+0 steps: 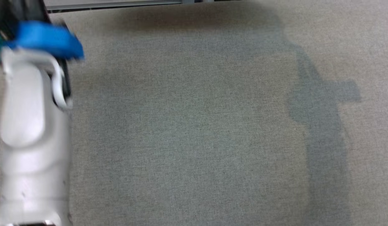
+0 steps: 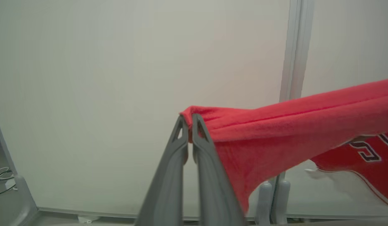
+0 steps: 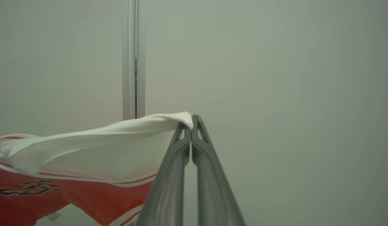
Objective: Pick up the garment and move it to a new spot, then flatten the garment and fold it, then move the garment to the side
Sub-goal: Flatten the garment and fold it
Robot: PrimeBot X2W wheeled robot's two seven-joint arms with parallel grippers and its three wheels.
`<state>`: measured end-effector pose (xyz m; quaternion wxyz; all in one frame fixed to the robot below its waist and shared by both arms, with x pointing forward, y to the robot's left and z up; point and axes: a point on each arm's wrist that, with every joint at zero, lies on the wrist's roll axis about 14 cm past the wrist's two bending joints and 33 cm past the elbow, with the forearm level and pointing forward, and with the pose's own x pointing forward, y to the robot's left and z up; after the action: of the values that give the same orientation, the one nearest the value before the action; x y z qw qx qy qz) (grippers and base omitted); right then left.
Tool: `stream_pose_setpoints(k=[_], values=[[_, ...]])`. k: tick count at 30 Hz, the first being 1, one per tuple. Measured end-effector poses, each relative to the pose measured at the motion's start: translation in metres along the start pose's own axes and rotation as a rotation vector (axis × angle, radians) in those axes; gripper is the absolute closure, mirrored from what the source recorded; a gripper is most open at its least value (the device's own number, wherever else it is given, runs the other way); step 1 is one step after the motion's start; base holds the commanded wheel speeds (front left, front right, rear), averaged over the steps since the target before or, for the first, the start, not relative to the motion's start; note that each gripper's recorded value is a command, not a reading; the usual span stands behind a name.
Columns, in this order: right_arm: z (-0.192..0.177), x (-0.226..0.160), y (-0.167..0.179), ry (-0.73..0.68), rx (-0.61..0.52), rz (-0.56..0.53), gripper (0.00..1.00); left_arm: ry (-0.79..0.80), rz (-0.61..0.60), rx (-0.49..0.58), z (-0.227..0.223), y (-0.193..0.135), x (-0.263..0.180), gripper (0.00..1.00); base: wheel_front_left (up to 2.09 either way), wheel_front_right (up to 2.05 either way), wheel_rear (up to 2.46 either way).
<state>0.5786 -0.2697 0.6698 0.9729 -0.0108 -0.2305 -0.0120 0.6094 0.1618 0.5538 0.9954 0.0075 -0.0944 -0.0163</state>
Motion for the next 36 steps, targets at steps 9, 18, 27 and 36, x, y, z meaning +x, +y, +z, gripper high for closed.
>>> stream_pose_setpoints(k=[9,18,27,36], values=[[-0.141,-0.189,0.006,0.528,0.170,-0.081,1.00,0.434,0.057,-0.124,-0.137,-0.008,-0.145,1.00,0.00,0.00,0.00],[-0.151,-0.299,0.022,0.724,0.257,-0.126,1.00,0.588,0.106,-0.191,-0.159,-0.008,-0.233,1.00,0.00,0.00,0.00],[-0.130,-0.353,0.016,0.749,0.275,-0.165,1.00,0.628,0.151,-0.226,-0.150,-0.005,-0.293,1.00,0.00,0.00,0.00],[-0.115,-0.391,0.010,0.751,0.304,-0.214,1.00,0.644,0.185,-0.238,-0.145,0.001,-0.333,1.00,0.00,0.00,0.00]])
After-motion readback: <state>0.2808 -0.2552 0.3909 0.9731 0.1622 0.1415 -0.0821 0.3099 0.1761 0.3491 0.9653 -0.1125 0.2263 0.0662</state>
